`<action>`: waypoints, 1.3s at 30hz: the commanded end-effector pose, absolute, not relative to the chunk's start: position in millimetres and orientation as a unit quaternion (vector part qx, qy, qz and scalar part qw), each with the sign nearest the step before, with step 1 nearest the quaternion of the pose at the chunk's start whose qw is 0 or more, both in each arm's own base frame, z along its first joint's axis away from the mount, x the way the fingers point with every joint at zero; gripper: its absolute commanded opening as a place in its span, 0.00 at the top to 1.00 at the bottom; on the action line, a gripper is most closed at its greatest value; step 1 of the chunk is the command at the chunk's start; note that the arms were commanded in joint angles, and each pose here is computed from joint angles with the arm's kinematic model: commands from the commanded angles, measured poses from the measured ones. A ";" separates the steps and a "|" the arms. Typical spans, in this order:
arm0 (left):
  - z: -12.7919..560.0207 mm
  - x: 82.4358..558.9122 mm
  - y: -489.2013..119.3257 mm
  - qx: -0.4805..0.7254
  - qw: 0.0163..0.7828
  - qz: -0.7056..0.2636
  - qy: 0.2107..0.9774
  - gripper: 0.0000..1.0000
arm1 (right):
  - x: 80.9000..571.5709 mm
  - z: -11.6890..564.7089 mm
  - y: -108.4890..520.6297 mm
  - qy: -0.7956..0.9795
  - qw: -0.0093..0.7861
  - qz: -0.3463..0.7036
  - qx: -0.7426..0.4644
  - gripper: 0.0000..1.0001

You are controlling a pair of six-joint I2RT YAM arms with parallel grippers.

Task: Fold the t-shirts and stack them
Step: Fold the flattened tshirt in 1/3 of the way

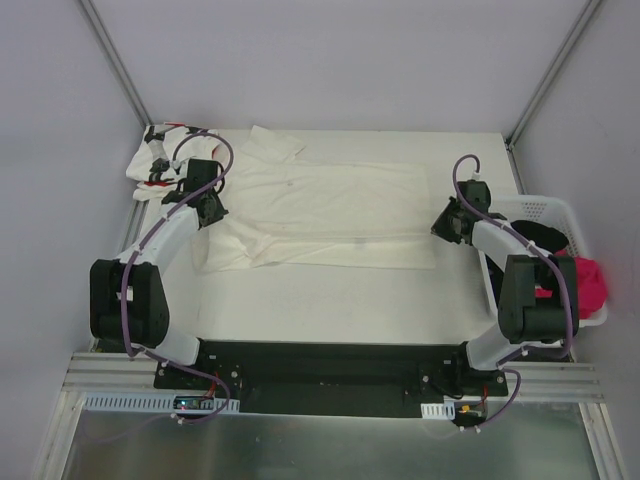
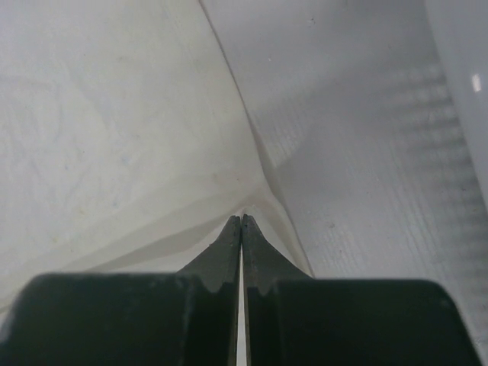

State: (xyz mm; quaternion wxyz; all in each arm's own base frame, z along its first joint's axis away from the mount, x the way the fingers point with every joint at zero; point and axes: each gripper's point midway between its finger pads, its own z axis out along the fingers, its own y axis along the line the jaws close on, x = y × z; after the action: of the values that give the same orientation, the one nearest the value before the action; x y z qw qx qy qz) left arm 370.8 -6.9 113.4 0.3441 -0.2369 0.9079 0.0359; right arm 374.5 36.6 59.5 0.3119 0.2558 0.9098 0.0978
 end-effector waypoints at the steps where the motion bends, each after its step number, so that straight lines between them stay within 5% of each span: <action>1: 127.8 389.0 -5.9 -0.248 0.367 0.024 0.896 1.00 | 396.7 74.4 32.8 0.896 0.340 0.106 0.265 0.99; 24: 102.9 433.1 -14.2 -0.215 0.388 0.011 0.896 0.99 | 404.8 67.2 38.4 0.896 0.333 0.125 0.265 0.99; 29: 99.2 442.4 -16.3 -0.199 0.402 0.006 0.894 0.78 | 406.3 63.3 39.1 0.897 0.330 0.125 0.265 0.99; 34: 105.4 445.6 -19.0 -0.188 0.418 -0.004 0.889 0.17 | 412.1 61.1 38.1 0.898 0.330 0.121 0.265 0.94; 39: 134.8 445.5 -29.1 -0.187 0.444 -0.037 0.876 0.09 | 418.8 70.2 35.2 0.894 0.341 0.116 0.266 0.86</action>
State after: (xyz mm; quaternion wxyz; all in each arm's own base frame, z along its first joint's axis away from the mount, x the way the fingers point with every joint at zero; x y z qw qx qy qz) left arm 437.9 -22.3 92.6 0.3949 -0.1936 0.8981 0.0008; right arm 395.5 41.4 44.6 0.3006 0.2596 0.9107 0.1132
